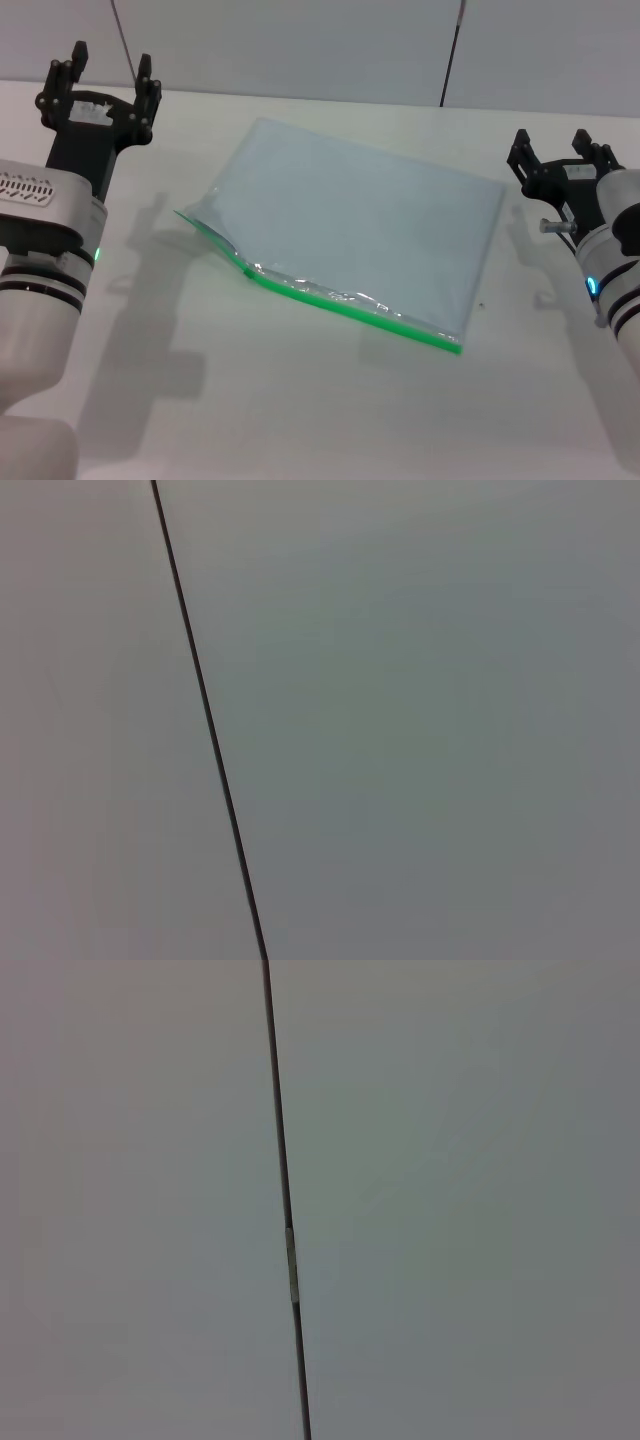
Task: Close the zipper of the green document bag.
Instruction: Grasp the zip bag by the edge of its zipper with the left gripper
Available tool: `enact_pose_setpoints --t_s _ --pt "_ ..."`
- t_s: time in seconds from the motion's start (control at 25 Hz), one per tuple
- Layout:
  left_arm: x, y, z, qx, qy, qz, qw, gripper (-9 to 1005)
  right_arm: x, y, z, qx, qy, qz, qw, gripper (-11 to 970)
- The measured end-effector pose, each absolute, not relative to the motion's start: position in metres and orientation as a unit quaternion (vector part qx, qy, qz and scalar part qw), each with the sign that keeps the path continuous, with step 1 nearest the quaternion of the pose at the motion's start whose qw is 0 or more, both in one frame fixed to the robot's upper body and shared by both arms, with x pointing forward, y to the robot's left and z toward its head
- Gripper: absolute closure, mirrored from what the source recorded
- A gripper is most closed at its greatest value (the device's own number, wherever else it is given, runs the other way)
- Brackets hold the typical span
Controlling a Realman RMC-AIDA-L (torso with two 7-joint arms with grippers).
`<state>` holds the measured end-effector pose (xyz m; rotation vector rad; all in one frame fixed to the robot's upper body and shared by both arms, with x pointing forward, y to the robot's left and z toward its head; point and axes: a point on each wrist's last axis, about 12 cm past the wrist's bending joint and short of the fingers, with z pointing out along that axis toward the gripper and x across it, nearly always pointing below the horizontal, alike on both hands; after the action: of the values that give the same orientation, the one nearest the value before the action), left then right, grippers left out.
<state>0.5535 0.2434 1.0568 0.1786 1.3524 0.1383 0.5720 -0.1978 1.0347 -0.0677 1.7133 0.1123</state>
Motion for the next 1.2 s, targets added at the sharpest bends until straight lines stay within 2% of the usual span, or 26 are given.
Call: enact_pose_setpoints --t_s 0.36,0.48,0.6,0.72,0.88,1.2 --pt "0.545 0.247 1.052 0.105 0.626 0.107 0.766 322 0.571 -0.198 1.031 -0.033 0.765 0.051 0.641 198" --pt "0.536 0.241 1.049 0.133 0.627 0.153 0.752 326 0.572 -0.197 1.028 -0.039 0.775 0.053 0.628 198" --pt "0.521 0.232 1.049 0.191 0.611 0.255 0.724 330 0.573 -0.199 1.027 -0.043 0.778 0.049 0.625 198" --pt "0.515 0.231 1.049 0.209 0.604 0.293 0.711 334 0.574 -0.199 1.027 -0.046 0.781 0.050 0.621 197" --pt "0.505 0.230 1.052 0.221 0.590 0.344 0.696 412 0.575 -0.200 1.025 -0.049 0.785 0.048 0.616 197" --pt "0.505 0.225 1.052 0.267 0.579 0.386 0.667 401 0.575 -0.200 1.023 -0.052 0.790 0.048 0.609 196"
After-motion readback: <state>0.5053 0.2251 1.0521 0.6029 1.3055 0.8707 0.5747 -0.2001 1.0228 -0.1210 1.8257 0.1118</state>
